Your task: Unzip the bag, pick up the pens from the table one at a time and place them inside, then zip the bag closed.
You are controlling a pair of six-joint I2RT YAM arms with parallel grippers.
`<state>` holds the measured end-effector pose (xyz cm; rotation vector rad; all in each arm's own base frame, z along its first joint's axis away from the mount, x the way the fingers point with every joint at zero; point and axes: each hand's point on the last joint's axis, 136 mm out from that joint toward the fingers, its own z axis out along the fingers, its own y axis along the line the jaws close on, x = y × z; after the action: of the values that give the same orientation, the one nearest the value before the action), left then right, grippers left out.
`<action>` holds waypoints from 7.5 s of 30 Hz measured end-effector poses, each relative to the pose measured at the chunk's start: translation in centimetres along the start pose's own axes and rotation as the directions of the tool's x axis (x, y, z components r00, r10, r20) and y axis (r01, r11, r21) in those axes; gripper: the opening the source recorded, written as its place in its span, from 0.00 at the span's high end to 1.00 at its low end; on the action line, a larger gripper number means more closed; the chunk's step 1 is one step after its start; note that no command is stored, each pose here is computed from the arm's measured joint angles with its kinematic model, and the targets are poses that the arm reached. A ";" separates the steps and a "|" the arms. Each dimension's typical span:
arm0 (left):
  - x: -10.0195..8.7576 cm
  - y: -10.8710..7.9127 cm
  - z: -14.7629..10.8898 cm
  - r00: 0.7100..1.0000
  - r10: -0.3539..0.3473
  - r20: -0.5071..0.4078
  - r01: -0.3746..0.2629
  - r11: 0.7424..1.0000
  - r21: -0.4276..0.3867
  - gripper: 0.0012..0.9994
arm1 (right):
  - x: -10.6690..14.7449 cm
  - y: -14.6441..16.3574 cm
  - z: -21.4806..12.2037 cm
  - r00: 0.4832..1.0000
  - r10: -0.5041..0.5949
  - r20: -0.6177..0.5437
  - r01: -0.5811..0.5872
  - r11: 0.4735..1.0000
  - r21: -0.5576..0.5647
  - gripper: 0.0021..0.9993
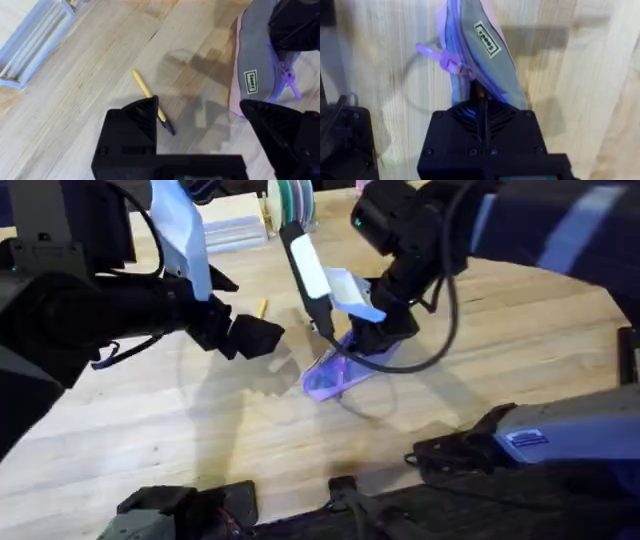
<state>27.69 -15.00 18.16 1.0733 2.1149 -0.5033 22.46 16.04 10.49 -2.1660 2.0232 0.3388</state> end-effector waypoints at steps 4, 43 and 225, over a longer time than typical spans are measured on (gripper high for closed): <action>0.0 0.0 0.0 1.000 0.000 0.000 0.000 1.000 0.000 0.01 | 0.1 -0.1 1.3 1.000 0.012 -0.006 -0.013 0.999 -0.045 0.97; 0.9 3.9 0.8 0.972 -0.234 -0.025 0.225 0.956 -0.187 0.01 | -2.5 -0.3 -6.7 0.986 0.090 0.143 -0.117 0.973 0.200 0.00; -2.2 -14.7 11.4 0.939 -0.251 -0.236 0.256 0.967 -0.008 0.01 | -1.3 10.7 -18.2 0.835 0.217 0.507 -0.447 0.804 0.393 0.00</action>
<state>21.32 -31.64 12.45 0.9124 2.4817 -0.5444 12.70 11.64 28.73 -1.2722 1.9449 0.2736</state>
